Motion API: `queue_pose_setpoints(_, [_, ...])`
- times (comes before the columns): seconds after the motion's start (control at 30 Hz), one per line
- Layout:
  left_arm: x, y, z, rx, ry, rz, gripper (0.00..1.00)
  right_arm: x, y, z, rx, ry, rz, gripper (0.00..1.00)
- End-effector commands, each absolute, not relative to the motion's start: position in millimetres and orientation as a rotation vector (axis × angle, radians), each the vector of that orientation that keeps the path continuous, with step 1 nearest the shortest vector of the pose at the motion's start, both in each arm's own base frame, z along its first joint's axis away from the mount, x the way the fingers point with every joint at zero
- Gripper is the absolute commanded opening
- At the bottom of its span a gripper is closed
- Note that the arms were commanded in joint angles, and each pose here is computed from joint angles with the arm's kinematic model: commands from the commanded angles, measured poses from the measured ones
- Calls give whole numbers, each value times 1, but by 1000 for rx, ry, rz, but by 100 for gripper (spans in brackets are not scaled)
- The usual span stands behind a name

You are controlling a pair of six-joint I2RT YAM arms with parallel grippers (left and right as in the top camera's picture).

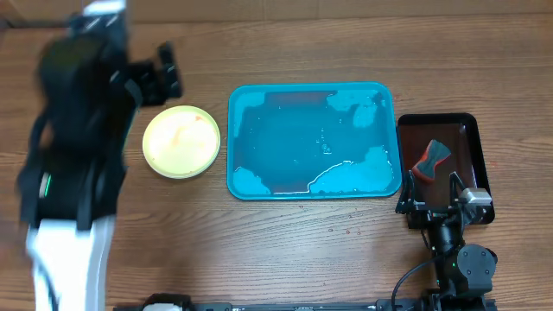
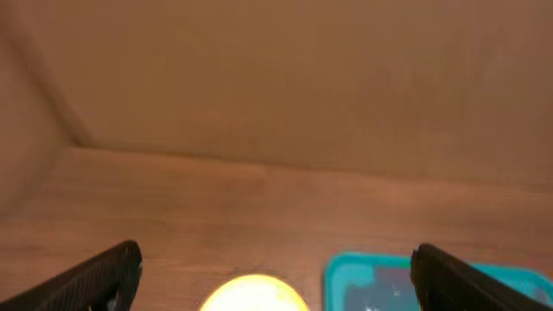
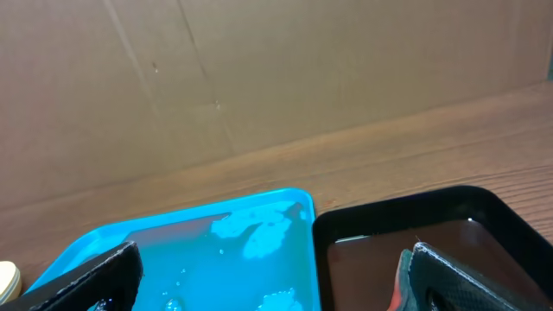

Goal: Clean dirty plates on tray and stack at the side

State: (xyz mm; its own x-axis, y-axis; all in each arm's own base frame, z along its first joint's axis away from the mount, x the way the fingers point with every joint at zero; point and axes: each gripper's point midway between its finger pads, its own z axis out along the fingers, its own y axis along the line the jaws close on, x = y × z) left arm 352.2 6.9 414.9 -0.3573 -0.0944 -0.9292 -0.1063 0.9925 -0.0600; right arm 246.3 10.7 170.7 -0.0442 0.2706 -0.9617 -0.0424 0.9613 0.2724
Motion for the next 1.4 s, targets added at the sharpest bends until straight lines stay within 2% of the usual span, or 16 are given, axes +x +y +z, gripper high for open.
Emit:
queue_pose_setpoints(0.0, [333,18,380,-139,1938,20,100,246,11,170,174,1591,247,100])
queue_pose_setpoints(0.43, [261,22,297,-60,1585,93,100,246,11,170,174,1591,247,100])
queue_pose_setpoints(0.6, [243,22,251,-27,1547,130,100,246,11,170,174,1591,247,100])
queue_pose_setpoints(1.07, [245,23,160,-17,1635,148,100,246,11,170,174,1591,247,100])
queue_pose_setpoints(1.37, [245,21,157,8,1647,157,99,246,11,170,174,1591,247,100])
